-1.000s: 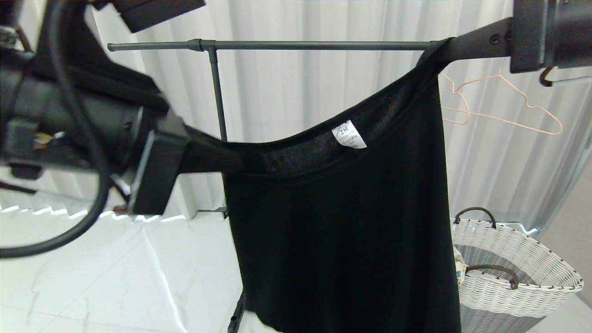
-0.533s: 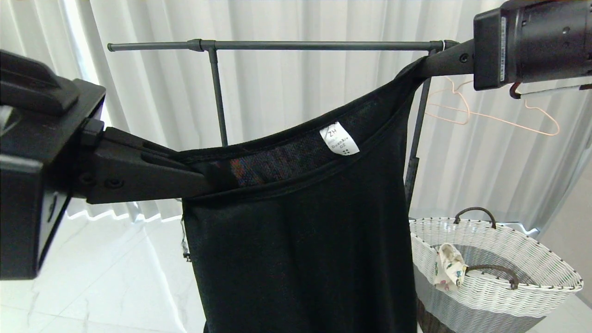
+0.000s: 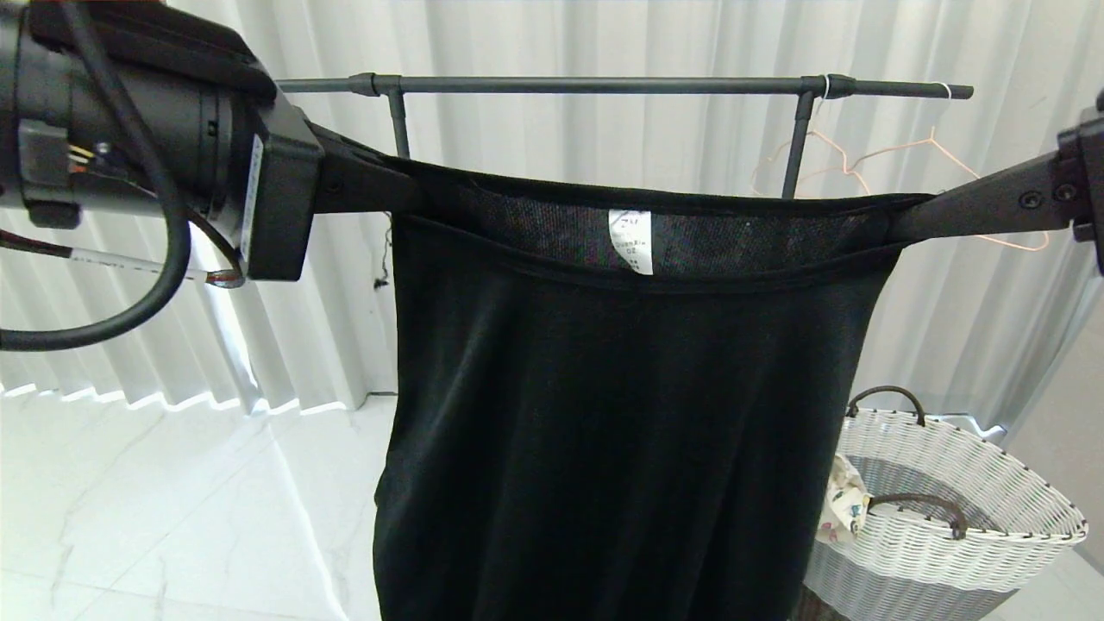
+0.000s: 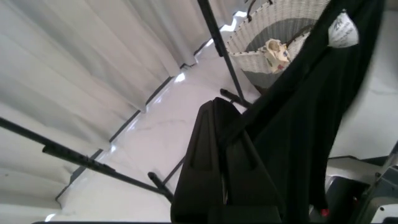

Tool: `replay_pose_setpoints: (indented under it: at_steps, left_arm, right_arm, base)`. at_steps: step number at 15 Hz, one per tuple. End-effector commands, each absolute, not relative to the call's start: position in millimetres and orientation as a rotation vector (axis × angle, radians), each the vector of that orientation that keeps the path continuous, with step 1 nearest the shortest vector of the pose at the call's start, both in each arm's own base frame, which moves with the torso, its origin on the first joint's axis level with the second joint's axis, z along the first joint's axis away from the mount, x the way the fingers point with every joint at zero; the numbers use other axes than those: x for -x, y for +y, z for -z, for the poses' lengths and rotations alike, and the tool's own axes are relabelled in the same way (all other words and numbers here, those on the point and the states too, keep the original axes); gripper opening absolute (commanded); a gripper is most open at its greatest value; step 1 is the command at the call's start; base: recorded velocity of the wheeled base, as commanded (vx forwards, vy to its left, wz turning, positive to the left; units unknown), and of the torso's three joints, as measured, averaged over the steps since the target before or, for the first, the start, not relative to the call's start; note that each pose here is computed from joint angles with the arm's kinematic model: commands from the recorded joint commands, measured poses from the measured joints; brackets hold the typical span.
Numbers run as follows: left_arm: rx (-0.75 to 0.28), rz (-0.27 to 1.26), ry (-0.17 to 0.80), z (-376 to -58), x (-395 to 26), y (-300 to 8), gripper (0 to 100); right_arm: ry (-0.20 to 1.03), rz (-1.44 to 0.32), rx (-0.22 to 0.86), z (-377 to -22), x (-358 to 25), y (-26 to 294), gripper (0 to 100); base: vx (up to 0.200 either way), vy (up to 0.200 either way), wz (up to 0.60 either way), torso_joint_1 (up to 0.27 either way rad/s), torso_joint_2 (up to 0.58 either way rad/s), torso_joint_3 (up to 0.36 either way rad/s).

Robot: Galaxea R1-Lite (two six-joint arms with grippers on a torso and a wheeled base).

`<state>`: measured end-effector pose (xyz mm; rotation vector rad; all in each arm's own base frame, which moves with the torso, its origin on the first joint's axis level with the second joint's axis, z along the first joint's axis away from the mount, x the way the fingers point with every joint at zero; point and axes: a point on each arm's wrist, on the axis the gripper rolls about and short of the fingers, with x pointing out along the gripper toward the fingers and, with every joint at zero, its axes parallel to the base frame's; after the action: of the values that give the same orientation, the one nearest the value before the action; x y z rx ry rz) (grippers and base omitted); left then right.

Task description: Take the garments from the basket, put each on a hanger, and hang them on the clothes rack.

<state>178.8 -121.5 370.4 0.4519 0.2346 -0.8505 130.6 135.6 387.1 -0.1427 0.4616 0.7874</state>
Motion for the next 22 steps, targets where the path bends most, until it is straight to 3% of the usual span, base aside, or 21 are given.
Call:
replay_pose_setpoints:
  at_steps: [1, 13, 14, 20, 22]
  left_arm:
    - [-0.453, 0.855, 0.259, -365.3, -187.3, -127.1, 0]
    - [-0.452, 0.858, 0.246, -368.1, -184.6, -127.4, 0]
    - [-0.454, 0.857, 0.247, -367.9, -184.6, -127.4, 0]
    - [-0.471, 0.815, 0.260, -365.7, -187.8, -127.2, 0]
    - [-0.482, 0.758, 0.282, -362.8, -191.3, -123.3, 0]
  right_arm:
    - [0.427, -0.792, 0.131, -390.1, -124.4, 129.7, 0]
    - [0.408, -0.758, 0.130, -390.4, -128.2, 132.2, 0]
    - [0.411, -0.760, 0.132, -390.1, -127.6, 132.0, 100]
    - [0.431, -0.747, 0.128, -389.5, -125.5, 127.1, 100]
    - [0.443, -0.662, 0.119, -387.2, -135.4, 117.6, 100]
  base:
    - [0.000, 0.000, 0.00, 0.000, 0.00, 0.000]
    - [0.000, 0.000, 0.00, 0.000, 0.00, 0.000]
    - [0.000, 0.000, 0.00, 0.000, 0.00, 0.000]
    - [0.000, 0.000, 0.00, 0.000, 0.00, 0.000]
    - [0.000, 0.000, 0.00, 0.000, 0.00, 0.000]
